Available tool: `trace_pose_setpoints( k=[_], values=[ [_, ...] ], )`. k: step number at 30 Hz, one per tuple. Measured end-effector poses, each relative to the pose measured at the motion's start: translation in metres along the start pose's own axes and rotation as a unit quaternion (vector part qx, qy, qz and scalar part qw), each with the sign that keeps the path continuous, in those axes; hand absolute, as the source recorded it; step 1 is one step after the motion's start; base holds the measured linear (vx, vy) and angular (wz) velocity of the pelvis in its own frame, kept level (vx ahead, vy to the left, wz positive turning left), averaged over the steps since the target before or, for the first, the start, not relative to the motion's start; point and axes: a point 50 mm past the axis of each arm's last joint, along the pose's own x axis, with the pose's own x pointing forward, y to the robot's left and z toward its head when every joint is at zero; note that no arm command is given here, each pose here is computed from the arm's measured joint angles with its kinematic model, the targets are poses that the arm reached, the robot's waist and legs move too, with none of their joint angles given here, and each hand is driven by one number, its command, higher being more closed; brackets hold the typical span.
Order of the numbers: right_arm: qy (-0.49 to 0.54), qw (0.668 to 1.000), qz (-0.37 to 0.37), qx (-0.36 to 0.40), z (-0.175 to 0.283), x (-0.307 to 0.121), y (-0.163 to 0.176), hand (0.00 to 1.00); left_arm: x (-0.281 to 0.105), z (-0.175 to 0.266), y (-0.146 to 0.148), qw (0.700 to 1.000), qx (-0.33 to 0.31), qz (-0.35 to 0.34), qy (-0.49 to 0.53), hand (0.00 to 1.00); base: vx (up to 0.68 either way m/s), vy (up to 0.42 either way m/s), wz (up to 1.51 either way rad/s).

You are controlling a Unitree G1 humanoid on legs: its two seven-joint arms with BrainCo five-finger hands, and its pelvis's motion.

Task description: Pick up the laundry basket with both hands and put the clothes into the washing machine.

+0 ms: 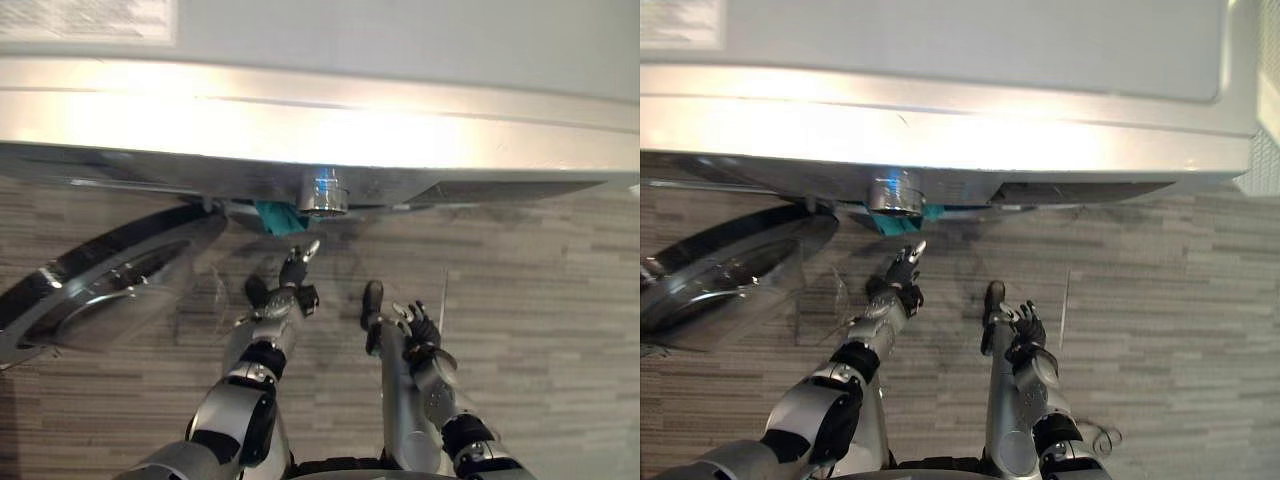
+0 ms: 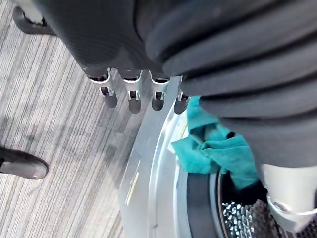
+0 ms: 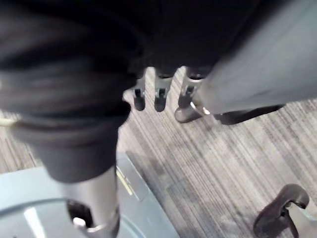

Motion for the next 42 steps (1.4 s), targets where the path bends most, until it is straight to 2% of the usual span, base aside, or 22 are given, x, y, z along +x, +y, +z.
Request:
trace_pose_setpoints(
  k=[7, 9, 10, 11, 15, 19, 22, 25, 29, 30, 32, 33, 34, 35, 37, 38, 39, 42],
  values=[
    [-0.068, 0.996, 0.034, 0.042, 0.027, -0.001, 0.022, 0.0, 0.011, 0.071, -0.031, 0.994, -0.061, -0.032, -0.084, 0.0, 0.01, 0.044, -0.25],
    [-0.09, 0.994, 0.043, 0.052, 0.037, -0.002, 0.027, 0.0, 0.014, 0.106, -0.036, 0.989, -0.072, -0.039, -0.121, 0.0, -0.02, 0.054, -0.18],
    [-0.094, 0.993, 0.047, 0.053, 0.04, -0.002, 0.029, 0.0, 0.014, 0.117, -0.034, 0.988, -0.072, -0.036, -0.132, 0.0, -0.03, 0.055, -0.37],
    [-0.109, 0.991, 0.056, 0.058, 0.047, -0.003, 0.032, 0.0, 0.016, 0.145, -0.02, 0.987, -0.067, -0.014, -0.146, 0.0, -0.03, 0.039, -0.39],
    [-0.134, 0.987, 0.062, 0.064, 0.056, -0.007, 0.025, 0.0, 0.015, 0.177, 0.001, 0.985, -0.075, 0.01, -0.156, 0.0, -0.03, 0.044, -0.36],
    [-0.145, 0.986, 0.013, 0.079, 0.054, -0.014, -0.009, 0.0, 0.013, 0.196, -0.013, 0.988, -0.017, 0.008, -0.151, 0.0, -0.03, 0.047, -0.12],
    [-0.158, 0.983, -0.035, 0.087, 0.055, -0.023, -0.042, 0.0, 0.01, 0.207, -0.026, 0.984, 0.09, 0.016, -0.153, 0.0, -0.02, 0.032, 0.01],
    [-0.173, 0.978, -0.06, 0.102, 0.061, -0.031, -0.065, 0.0, 0.009, 0.208, -0.033, 0.976, 0.158, 0.012, -0.15, 0.0, -0.01, 0.011, 0.01],
    [-0.19, 0.974, -0.077, 0.093, 0.068, -0.046, -0.09, 0.0, 0.0, 0.211, -0.043, 0.968, 0.18, -0.011, -0.173, 0.0, 0.01, 0.014, -0.03],
    [-0.19, 0.975, -0.071, 0.092, 0.069, -0.046, -0.089, 0.0, -0.004, 0.208, -0.036, 0.965, 0.184, -0.008, -0.186, 0.0, 0.01, 0.015, -0.03],
    [-0.192, 0.975, -0.057, 0.093, 0.069, -0.047, -0.083, 0.0, -0.021, 0.197, -0.024, 0.96, 0.165, -0.015, -0.227, 0.0, 0.01, 0.015, 0.1],
    [-0.186, 0.977, -0.047, 0.09, 0.067, -0.045, -0.078, 0.0, -0.033, 0.194, -0.018, 0.952, 0.124, -0.01, -0.279, 0.0, 0.01, 0.011, 0.24],
    [-0.176, 0.98, -0.034, 0.085, 0.062, -0.043, -0.071, 0.0, -0.048, 0.185, -0.016, 0.947, 0.057, -0.002, -0.317, 0.0, 0.01, 0.004, 0.23],
    [-0.168, 0.982, -0.024, 0.082, 0.058, -0.042, -0.064, 0.0, -0.065, 0.186, -0.018, 0.926, 0.004, 0.006, -0.378, 0.0, 0.01, -0.005, 0.21],
    [-0.151, 0.986, 0.001, 0.077, 0.051, -0.037, -0.048, 0.0, -0.106, 0.205, -0.038, 0.866, -0.086, -0.019, -0.493, 0.0, 0.0, -0.014, 0.29],
    [-0.159, 0.984, 0.015, 0.074, 0.055, -0.034, -0.04, 0.0, -0.13, 0.216, -0.052, 0.826, -0.115, -0.048, -0.55, 0.0, -0.01, -0.016, 0.38],
    [-0.166, 0.983, 0.021, 0.071, 0.058, -0.033, -0.037, 0.0, -0.139, 0.221, -0.06, 0.807, -0.127, -0.056, -0.574, 0.0, -0.01, -0.014, 0.32],
    [-0.177, 0.982, 0.041, 0.059, 0.063, -0.028, -0.021, 0.0, -0.133, 0.216, -0.076, 0.817, -0.116, -0.081, -0.559, 0.0, 0.01, -0.006, 0.18]
  ],
)
